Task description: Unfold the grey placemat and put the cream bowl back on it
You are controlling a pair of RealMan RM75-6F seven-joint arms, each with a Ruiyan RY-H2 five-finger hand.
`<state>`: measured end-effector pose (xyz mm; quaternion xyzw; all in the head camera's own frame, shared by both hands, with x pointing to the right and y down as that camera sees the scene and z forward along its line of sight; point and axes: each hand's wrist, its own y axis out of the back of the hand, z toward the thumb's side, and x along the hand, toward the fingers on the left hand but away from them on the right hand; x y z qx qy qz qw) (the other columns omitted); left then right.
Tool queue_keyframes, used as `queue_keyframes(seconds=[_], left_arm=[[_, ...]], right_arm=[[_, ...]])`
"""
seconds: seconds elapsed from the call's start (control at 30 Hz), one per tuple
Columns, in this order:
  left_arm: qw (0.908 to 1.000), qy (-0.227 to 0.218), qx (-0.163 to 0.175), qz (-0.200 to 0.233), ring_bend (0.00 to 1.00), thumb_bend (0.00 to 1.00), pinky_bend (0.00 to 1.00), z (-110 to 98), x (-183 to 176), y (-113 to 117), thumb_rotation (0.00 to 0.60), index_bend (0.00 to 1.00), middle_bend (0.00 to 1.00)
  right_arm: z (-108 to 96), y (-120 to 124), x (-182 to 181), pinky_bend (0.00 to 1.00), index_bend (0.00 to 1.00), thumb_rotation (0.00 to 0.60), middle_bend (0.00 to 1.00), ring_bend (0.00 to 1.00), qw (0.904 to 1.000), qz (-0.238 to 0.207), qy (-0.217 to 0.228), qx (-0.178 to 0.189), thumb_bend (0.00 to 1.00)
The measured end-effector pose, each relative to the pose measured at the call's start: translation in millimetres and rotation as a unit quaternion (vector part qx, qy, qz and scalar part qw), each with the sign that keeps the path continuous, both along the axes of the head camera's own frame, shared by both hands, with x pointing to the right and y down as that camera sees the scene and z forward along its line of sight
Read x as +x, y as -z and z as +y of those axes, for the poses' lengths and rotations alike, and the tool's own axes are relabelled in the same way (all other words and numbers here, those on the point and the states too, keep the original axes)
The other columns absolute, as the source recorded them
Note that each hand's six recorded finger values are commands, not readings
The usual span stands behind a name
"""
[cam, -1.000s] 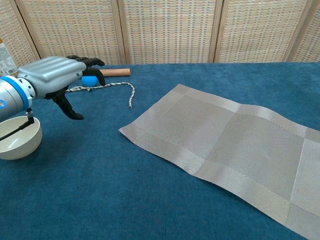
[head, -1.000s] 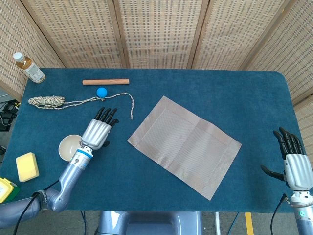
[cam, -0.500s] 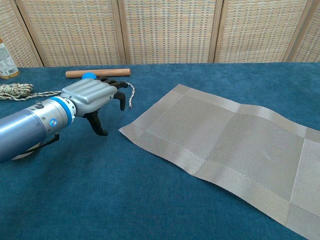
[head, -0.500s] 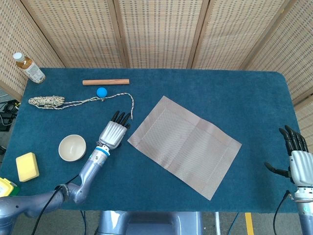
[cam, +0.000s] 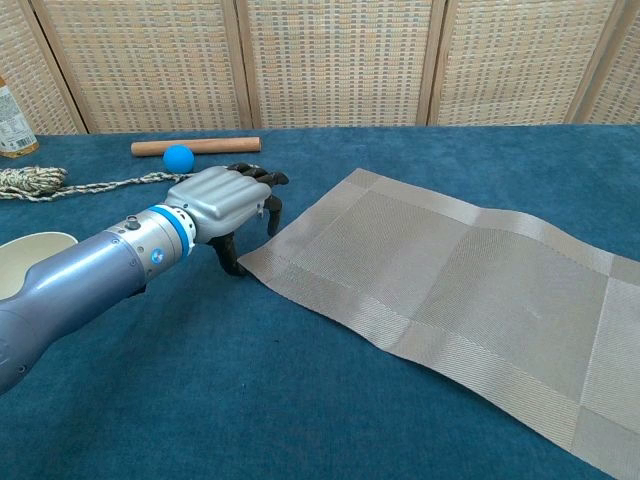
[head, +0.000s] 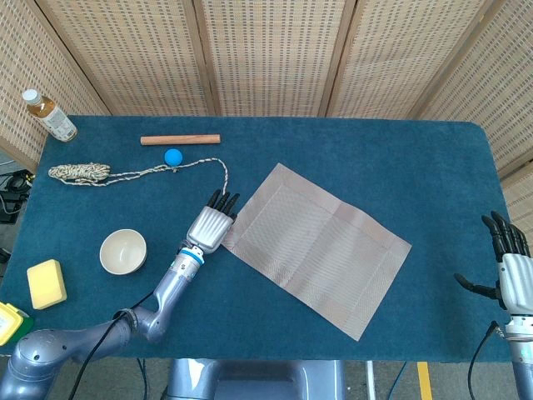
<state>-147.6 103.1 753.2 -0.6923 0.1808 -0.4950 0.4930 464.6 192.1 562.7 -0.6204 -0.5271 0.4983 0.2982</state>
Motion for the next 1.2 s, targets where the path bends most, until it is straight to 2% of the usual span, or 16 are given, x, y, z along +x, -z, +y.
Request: queue_keyframes(seconds=[0.17,0.5,0.63,0.77,1.2], left_arm=[[0.9999,-0.01,0.003,0.011,0.0,0.32,0.0,2.4,13.8,-1.6,0.6,0.45,0.0],[0.9997,-0.019,0.008,0.015,0.0,0.37,0.0,5.3,21.6,-7.0,0.6,0.6,0.0],[0.9997,-0.018,0.007,0.016,0.0,0.5,0.0,5.4,18.9,-6.4,0.6,0.65,0.0],[0.9996,-0.018,0.01,0.017,0.0,0.56,0.0,5.3,14.3,-3.9,0.6,0.67,0.0],[0.9994,-0.009,0.023,0.024,0.0,0.58,0.0,9.8,-17.8,13.1,0.6,0.68,0.0]], right_arm=[[-1.5,0.3,2.3,0.0,0.0,0.6,0.0,0.0,1.0,-0.001,-0.004,0.001,0.2],[-1.1,1.2,1.3,0.0,0.0,0.6,0.0,0.0,1.0,-0.005,-0.003,0.001,0.2],[-0.5,1.6,0.3,0.0,0.0,0.6,0.0,0.0,1.0,-0.005,-0.002,0.001,0.2],[0.1,2.6,-1.2,0.0,0.0,0.6,0.0,0.0,1.0,-0.006,0.001,0.002,0.2],[3.4,6.5,-9.1,0.0,0.0,0.6,0.0,0.0,0.9998,-0.007,0.015,0.006,0.2]])
